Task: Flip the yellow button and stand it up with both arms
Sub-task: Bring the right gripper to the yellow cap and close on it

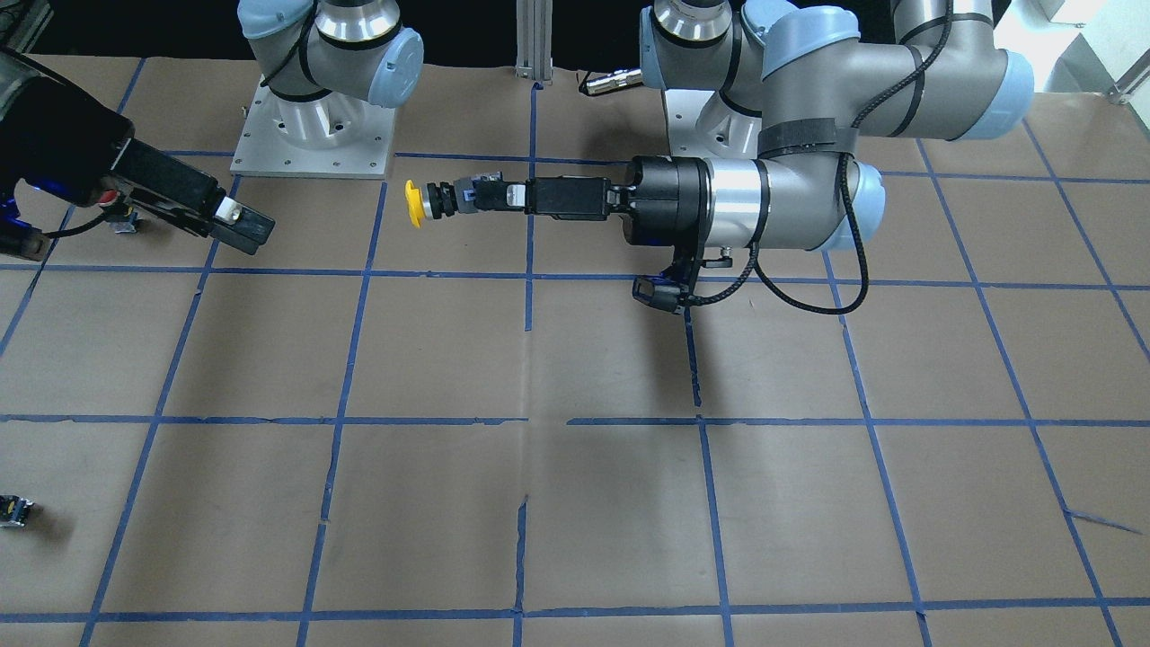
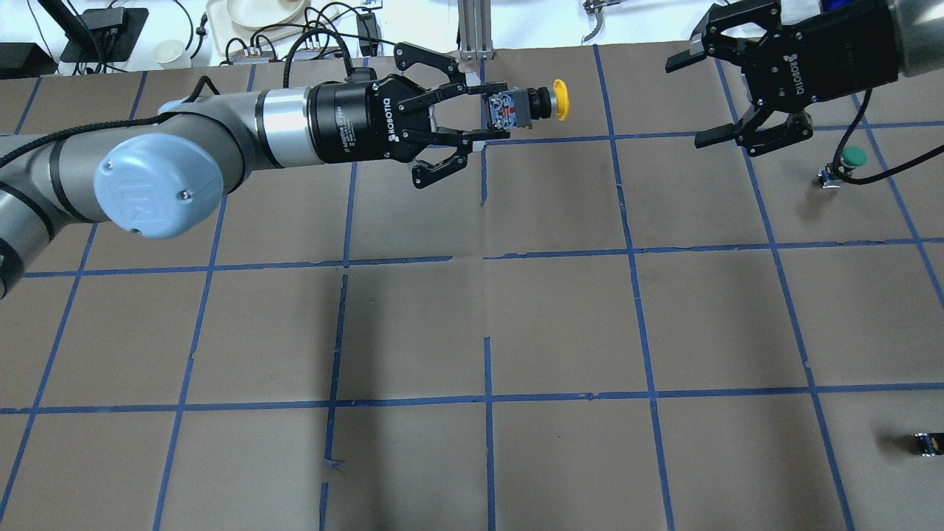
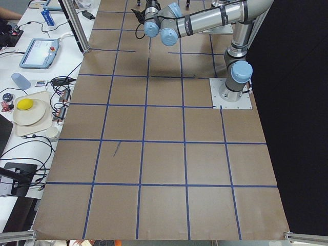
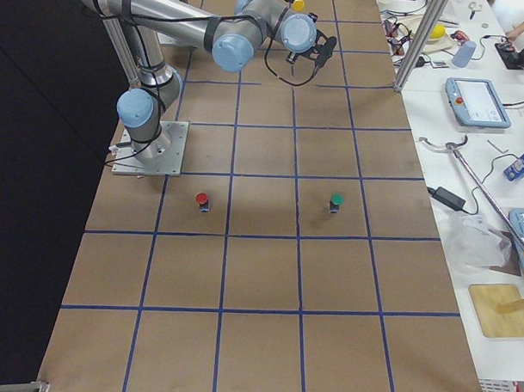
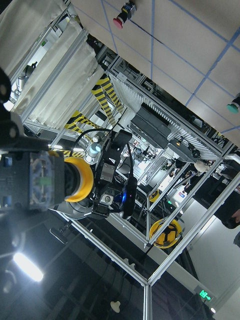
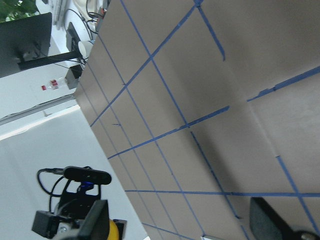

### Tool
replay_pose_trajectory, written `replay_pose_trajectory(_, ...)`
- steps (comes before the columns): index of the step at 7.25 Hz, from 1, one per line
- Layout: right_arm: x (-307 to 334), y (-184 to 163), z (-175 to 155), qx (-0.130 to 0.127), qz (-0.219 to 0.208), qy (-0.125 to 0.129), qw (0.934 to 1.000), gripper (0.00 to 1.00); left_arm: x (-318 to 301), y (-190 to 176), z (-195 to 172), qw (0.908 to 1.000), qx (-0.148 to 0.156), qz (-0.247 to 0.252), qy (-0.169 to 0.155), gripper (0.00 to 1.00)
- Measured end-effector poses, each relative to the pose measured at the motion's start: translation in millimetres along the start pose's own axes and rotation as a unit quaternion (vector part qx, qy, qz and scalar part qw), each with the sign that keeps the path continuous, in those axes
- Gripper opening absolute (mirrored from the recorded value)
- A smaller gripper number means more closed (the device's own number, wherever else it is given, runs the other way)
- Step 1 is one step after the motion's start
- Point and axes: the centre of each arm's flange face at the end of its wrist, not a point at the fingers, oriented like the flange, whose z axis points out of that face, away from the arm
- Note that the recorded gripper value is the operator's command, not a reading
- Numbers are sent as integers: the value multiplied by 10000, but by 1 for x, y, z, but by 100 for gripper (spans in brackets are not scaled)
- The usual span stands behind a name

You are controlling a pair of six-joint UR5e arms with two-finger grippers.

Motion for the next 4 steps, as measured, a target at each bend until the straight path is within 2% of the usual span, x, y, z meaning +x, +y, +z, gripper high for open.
replay_pose_trajectory(1,1,4,11,-122,115,-432,9989,100,-11,3,12,9997,-119,-59,201,2)
replay_pose_trajectory(2,0,12,20,-212,163,-695,9972,100,-22,1,18,9990,-175,-104,400,2)
replay_pose_trajectory(4,-7,41,35,-369,132,-1009,9941,99,-32,-2,19,9979,-200,-142,595,2)
